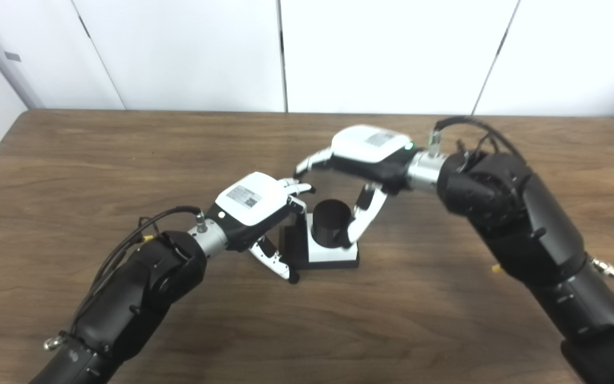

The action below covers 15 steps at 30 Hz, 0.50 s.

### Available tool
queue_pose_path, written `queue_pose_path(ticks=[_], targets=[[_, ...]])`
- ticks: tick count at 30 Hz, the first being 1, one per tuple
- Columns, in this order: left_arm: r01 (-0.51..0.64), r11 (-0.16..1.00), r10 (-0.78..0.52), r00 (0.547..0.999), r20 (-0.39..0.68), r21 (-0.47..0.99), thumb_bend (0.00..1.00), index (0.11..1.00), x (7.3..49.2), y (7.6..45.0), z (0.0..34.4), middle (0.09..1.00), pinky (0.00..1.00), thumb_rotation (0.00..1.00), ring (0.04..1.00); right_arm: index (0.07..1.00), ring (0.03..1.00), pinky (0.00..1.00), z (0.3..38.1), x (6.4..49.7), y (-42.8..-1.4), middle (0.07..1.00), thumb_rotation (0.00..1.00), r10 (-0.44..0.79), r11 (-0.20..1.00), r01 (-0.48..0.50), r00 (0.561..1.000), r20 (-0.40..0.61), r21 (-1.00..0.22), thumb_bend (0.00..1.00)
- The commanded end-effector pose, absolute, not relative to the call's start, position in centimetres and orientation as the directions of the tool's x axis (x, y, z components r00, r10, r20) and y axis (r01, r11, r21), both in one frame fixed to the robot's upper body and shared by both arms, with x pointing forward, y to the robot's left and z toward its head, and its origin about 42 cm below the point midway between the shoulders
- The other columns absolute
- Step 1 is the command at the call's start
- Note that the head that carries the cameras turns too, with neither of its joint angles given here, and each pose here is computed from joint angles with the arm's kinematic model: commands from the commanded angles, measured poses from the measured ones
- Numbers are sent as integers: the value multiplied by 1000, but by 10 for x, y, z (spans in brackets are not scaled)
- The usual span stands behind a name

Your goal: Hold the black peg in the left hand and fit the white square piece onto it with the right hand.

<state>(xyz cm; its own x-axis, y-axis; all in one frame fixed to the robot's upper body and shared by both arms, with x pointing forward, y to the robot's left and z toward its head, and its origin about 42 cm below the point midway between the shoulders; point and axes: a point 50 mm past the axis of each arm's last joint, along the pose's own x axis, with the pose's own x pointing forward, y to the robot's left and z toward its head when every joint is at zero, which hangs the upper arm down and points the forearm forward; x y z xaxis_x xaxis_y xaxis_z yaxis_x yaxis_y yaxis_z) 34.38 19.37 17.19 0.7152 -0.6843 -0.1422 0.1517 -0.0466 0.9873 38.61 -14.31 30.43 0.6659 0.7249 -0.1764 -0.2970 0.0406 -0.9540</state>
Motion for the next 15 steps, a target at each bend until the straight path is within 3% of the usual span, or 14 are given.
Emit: queue_pose_path(ticks=[1, 4, 9, 15], targets=[[139, -97, -683, 711, -168, 986, 521, 490, 345, 193, 169, 915, 752, 76, 906, 822, 838, 739, 348, 390, -151, 846, 314, 721, 118, -183, 692, -43, -976, 871], [137, -95, -681, 713, -165, 986, 521, 490, 346, 194, 169, 913, 750, 76, 903, 814, 820, 691, 360, 394, -167, 838, 274, 695, 180, -174, 719, 0, -968, 828], [139, -98, -682, 712, -168, 985, 521, 490, 346, 196, 170, 913, 758, 76, 907, 799, 782, 627, 362, 404, -193, 831, 307, 654, 243, -167, 755, 35, -955, 809], [147, -94, -682, 711, -171, 985, 522, 490, 346, 197, 171, 912, 757, 75, 906, 753, 755, 638, 347, 402, -223, 782, 240, 579, 419, -147, 803, 139, -896, 755]])
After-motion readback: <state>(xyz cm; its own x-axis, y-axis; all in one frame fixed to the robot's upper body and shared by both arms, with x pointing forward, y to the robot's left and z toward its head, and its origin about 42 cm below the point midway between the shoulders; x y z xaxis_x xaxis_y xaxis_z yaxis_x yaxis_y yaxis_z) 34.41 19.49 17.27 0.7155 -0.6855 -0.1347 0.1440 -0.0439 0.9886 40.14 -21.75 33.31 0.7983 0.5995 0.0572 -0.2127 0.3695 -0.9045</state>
